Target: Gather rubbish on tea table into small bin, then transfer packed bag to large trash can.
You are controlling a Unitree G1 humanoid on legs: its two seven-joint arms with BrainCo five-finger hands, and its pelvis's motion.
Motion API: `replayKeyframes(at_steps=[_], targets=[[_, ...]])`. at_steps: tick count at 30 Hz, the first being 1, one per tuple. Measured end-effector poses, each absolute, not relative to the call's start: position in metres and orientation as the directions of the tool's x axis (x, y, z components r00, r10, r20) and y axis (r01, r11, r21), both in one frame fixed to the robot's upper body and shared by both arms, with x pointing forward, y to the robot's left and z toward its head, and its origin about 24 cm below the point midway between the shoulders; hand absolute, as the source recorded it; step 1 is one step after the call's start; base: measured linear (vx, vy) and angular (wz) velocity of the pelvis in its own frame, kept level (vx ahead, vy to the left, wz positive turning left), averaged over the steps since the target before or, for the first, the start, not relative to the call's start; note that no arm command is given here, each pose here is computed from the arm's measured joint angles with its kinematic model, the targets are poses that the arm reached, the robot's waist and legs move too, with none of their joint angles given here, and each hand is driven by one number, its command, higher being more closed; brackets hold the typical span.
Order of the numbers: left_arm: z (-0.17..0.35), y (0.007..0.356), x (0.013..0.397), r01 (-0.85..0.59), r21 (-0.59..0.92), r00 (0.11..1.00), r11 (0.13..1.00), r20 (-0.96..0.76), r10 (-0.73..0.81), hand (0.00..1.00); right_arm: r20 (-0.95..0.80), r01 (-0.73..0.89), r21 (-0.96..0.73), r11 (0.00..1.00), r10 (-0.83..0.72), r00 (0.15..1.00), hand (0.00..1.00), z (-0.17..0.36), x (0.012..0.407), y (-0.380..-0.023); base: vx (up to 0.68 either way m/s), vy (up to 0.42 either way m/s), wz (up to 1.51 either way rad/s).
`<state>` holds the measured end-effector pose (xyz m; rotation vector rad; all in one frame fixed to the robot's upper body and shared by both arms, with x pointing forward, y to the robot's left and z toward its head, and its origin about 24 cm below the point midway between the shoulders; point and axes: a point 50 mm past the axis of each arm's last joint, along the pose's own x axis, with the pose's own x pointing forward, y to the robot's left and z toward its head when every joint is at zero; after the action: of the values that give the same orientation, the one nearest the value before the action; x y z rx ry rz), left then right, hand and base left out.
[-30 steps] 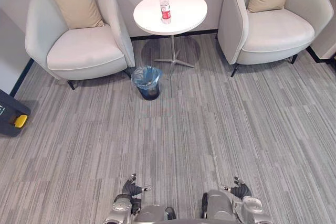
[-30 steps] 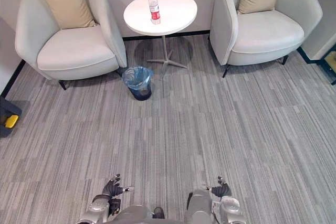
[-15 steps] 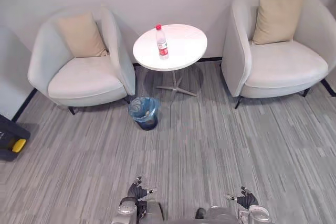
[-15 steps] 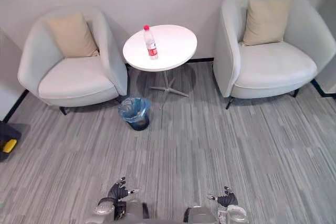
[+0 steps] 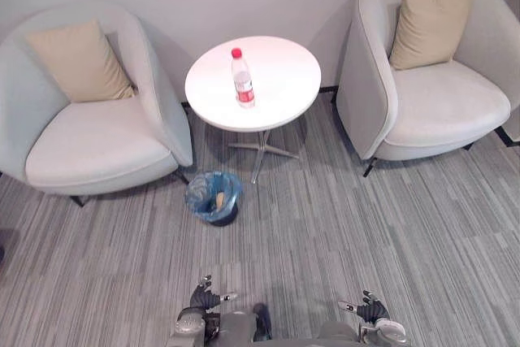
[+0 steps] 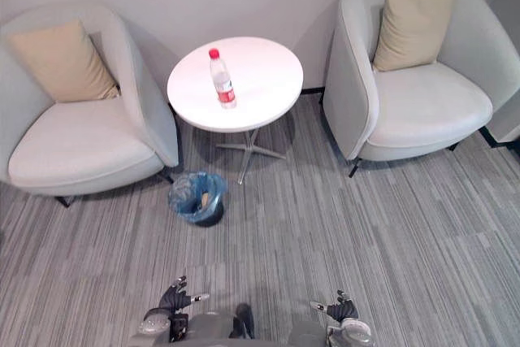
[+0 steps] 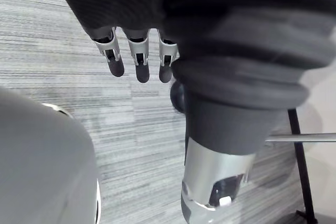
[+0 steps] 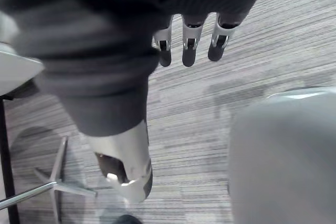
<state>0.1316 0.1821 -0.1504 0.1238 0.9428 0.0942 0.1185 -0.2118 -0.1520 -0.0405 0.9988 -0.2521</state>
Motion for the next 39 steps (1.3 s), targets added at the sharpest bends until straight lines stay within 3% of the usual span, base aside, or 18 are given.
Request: replayKeyframes(at_steps=[8,13,15,19,32,35,37,39], targets=[[-0.152,0.180,0.128,-0.005,0.146,0.570,0.989,-0.812,0.123,0.00,-0.784,0.154,-0.176,0.972,-0.233,0.575,0.00,-0.143,0.136,-0.222,0.43,-0.063,0.35],[-0.155,0.171,0.124,-0.013,0.119,0.554,0.993,-0.826,0.106,0.00,-0.798,0.139,-0.210,0.968,-0.252,0.548,0.00,-0.144,0.129,-0.232,0.40,-0.186,0.18],[-0.153,0.164,0.132,-0.032,0.095,0.571,0.995,-0.815,0.097,0.00,-0.830,0.163,-0.219,0.962,-0.271,0.487,0.00,-0.150,0.109,-0.236,0.34,-0.214,0.58],[-0.154,0.165,0.130,-0.044,0.080,0.568,0.996,-0.818,0.091,0.00,-0.848,0.188,-0.222,0.957,-0.285,0.447,0.00,-0.155,0.092,-0.234,0.17,-0.094,0.26],[-0.153,0.180,0.127,-0.043,0.116,0.568,0.992,-0.814,0.120,0.00,-0.850,0.180,-0.213,0.960,-0.273,0.451,0.00,-0.154,0.100,-0.232,0.20,0.102,-0.02],[-0.154,0.183,0.122,-0.035,0.116,0.555,0.993,-0.824,0.116,0.00,-0.817,0.158,-0.220,0.963,-0.271,0.509,0.00,-0.142,0.123,-0.251,0.19,0.102,0.10],[-0.154,0.190,0.121,-0.012,0.134,0.553,0.991,-0.825,0.118,0.00,-0.734,0.129,-0.224,0.966,-0.255,0.629,0.00,-0.127,0.148,-0.256,0.25,0.077,0.34],[-0.152,0.192,0.124,0.013,0.147,0.560,0.989,-0.820,0.114,0.00,-0.715,0.159,-0.203,0.966,-0.257,0.650,0.00,-0.126,0.148,-0.254,0.20,-0.023,0.58]])
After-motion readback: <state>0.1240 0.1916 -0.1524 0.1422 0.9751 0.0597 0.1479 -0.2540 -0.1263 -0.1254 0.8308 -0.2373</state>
